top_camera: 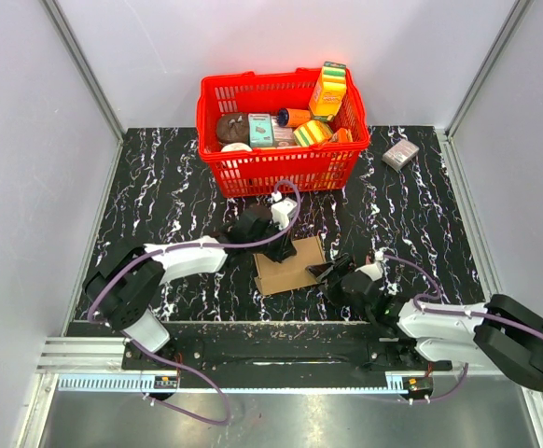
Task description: Fold the paper box
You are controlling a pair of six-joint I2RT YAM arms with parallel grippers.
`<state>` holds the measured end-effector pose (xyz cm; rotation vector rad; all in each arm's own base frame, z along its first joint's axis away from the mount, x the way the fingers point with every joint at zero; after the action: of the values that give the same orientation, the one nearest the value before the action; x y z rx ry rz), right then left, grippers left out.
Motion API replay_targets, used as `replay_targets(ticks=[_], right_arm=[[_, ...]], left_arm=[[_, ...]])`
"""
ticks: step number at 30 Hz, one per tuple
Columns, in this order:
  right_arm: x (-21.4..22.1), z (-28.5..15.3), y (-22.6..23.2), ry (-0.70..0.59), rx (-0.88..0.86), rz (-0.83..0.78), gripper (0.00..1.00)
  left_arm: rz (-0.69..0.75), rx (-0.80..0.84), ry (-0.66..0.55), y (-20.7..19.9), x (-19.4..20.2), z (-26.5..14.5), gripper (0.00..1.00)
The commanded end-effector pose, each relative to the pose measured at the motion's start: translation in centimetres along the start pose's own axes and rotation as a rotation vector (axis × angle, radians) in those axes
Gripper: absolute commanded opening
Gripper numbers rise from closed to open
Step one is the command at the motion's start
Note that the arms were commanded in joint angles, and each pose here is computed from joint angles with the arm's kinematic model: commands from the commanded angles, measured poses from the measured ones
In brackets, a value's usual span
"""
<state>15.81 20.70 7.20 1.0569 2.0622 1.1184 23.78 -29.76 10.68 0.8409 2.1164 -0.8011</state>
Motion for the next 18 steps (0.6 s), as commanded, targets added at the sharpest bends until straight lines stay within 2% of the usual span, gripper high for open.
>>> replay_targets(ticks=[1, 18], right_arm=[[-0.6, 0.5, -1.6, -0.053, 0.020, 0.006, 0.88], [-2.4, -0.5, -1.2, -0.148, -0.070, -0.027, 0.88]], left_arm=[[0.028, 0.028, -0.029, 0.0, -0.3, 0.6, 0.00], [0.028, 0.047, -0.003, 0.0, 0.7, 1.0, 0.00]])
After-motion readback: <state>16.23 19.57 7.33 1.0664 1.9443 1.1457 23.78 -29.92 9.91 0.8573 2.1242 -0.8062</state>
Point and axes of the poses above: each gripper's point midway between its finger pads, its own z axis out along the fingers, its own y axis along the line the jaws close on, x = y × z, the point moved 5 cm from there along -z, back along the fingers, and after that the axes turned 7 degrees about z, right-handed, at the moved point
